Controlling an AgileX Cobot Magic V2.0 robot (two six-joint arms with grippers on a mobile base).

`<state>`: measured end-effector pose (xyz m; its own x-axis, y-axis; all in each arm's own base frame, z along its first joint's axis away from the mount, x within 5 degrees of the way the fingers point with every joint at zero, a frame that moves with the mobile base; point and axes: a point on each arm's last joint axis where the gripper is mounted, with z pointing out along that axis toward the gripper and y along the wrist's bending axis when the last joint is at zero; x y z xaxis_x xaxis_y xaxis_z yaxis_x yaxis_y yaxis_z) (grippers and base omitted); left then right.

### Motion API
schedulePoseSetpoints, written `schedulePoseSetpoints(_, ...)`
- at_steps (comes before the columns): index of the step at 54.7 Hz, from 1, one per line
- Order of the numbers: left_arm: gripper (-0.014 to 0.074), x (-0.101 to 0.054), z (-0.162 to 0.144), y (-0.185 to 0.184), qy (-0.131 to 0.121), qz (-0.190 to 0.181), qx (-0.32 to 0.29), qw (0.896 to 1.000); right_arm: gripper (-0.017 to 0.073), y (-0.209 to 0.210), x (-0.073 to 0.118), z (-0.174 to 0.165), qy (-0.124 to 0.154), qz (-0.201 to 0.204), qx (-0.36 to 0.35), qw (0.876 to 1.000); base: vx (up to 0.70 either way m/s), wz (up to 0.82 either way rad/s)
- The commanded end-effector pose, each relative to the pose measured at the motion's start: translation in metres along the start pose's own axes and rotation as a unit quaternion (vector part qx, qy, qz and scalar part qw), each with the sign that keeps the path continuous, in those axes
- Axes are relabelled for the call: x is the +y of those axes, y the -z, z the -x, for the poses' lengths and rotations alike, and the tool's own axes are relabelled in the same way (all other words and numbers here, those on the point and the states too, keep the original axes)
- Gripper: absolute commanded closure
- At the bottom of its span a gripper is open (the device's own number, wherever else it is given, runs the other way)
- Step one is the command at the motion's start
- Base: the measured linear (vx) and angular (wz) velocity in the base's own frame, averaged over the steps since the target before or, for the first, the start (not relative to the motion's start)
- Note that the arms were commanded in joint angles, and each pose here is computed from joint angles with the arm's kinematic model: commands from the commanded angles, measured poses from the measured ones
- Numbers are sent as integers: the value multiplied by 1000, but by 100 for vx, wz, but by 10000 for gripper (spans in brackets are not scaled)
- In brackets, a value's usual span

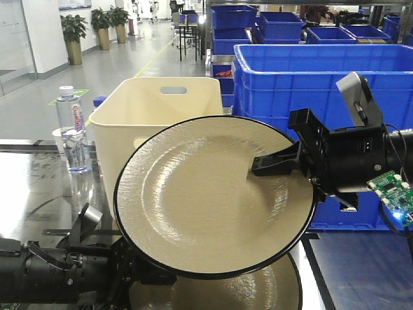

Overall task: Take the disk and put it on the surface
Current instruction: 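Hold the plate with both grippers while the base drives to the counter, then lower the held plate onto the steel counter beside the cream bin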

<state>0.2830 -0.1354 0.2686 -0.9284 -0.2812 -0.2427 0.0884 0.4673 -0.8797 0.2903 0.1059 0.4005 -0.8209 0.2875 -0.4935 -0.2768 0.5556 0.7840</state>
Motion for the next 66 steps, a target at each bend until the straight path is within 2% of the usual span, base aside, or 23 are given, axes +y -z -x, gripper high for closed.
schedulePoseSetpoints(1,592,-28,1,11,12,-67,-15,998,568,18,28,9,-4,54,-52,997,14,-11)
schedulePoseSetpoints(66,592,-28,1,11,13,-66,-17,998,568,18,27,11,-6,52,-68,996,2,-1)
